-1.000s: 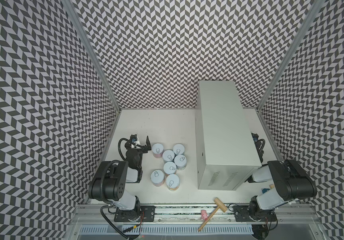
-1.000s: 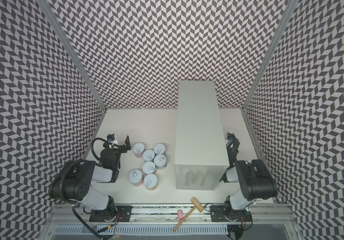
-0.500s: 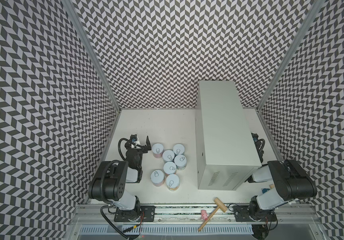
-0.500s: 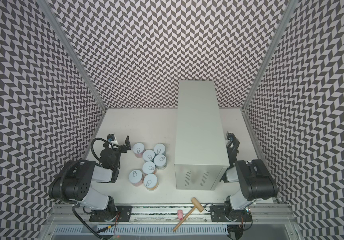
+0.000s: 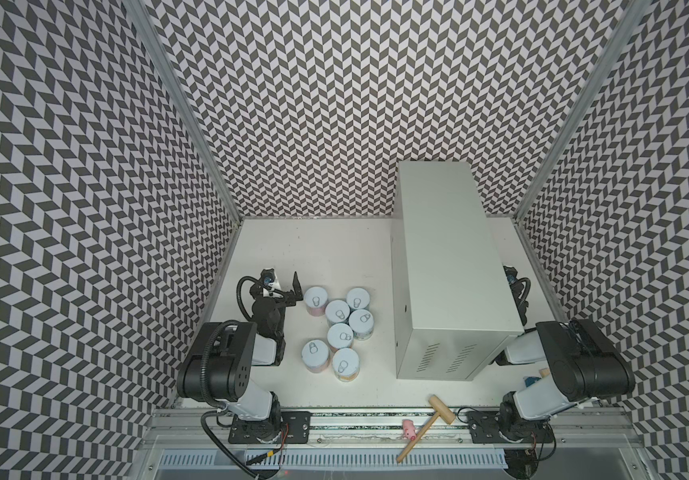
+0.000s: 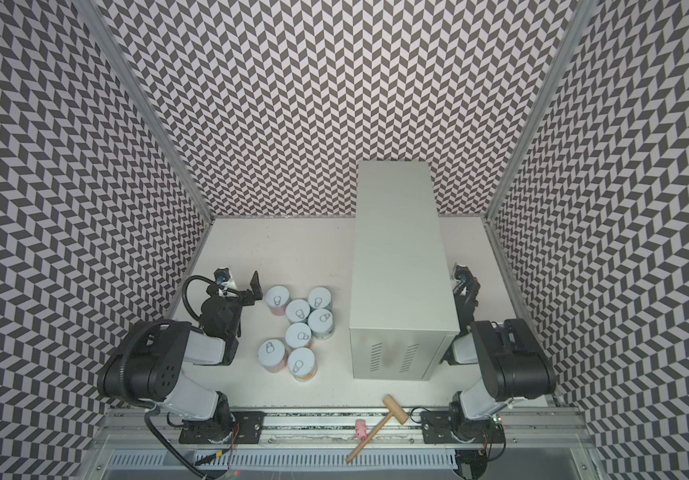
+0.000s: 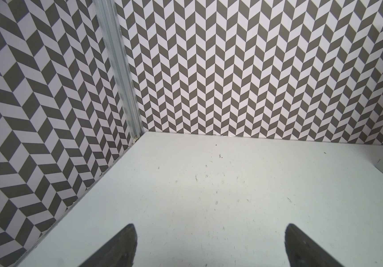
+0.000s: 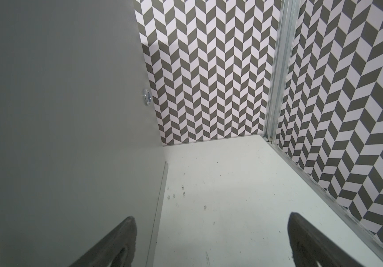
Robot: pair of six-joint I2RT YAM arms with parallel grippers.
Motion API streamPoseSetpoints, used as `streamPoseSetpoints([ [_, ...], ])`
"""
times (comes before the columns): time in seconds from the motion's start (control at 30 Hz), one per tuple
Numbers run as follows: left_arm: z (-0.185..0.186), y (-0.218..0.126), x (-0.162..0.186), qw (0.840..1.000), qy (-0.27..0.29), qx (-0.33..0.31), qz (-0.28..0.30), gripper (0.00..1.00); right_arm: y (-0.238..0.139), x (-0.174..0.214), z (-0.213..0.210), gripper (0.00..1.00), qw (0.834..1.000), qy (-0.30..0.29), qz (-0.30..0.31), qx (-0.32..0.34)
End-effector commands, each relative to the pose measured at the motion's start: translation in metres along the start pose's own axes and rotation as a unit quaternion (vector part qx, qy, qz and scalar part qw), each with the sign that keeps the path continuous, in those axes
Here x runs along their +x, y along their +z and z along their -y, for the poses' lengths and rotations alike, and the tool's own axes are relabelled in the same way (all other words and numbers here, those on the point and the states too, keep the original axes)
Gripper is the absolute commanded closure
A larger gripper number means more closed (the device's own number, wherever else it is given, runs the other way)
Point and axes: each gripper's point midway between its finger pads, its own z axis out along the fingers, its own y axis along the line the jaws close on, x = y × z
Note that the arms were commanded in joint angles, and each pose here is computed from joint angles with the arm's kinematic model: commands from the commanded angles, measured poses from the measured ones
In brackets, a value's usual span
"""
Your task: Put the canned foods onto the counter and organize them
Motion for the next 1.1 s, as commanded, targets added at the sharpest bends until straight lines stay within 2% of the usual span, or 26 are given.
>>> streamPoseSetpoints([
  [0.0, 0.001, 0.002, -0.007, 1.0, 0.004, 0.001, 0.011, 0.0, -0.003, -0.007, -0.015, 0.01, 0.999, -0.001, 0.019, -0.038],
  [0.3, -0.002, 0.002, -0.013, 1.0, 0.004, -0.017, 0.018, 0.0, -0.003, -0.008, -0.015, 0.01, 0.999, -0.001, 0.019, -0.038],
  [0.4, 0.003, 0.017, -0.02, 0.999, 0.016, -0.026, -0.025, 0.0, -0.003, -0.007, -0.015, 0.01, 0.999, -0.001, 0.019, -0.037],
  [0.53, 0.002, 0.024, -0.026, 0.994, 0.031, -0.091, -0.048, 0.0, -0.003, -0.007, -0.015, 0.01, 0.999, -0.001, 0.017, -0.038],
  [0.73, -0.005, 0.039, -0.038, 0.977, -0.037, -0.178, -0.116, 0.0, -0.002, -0.004, -0.014, 0.01, 0.999, 0.001, 0.012, -0.034],
  [0.8, -0.005, 0.039, -0.042, 0.967, -0.073, -0.203, -0.137, 0.0, -0.001, -0.004, -0.014, 0.01, 0.999, 0.003, 0.012, -0.034],
  [0.9, 0.008, 0.029, -0.053, 0.954, -0.096, -0.237, -0.158, 0.0, -0.001, -0.004, -0.014, 0.01, 0.999, 0.003, 0.011, -0.034],
  [1.0, 0.025, 0.016, -0.074, 0.944, -0.112, -0.251, -0.18, 0.0, -0.001, -0.004, -0.014, 0.01, 0.999, 0.003, 0.011, -0.033],
  [1.07, 0.037, 0.012, -0.085, 0.944, -0.125, -0.23, -0.202, 0.0, -0.001, -0.004, -0.014, 0.01, 0.999, 0.003, 0.011, -0.034],
])
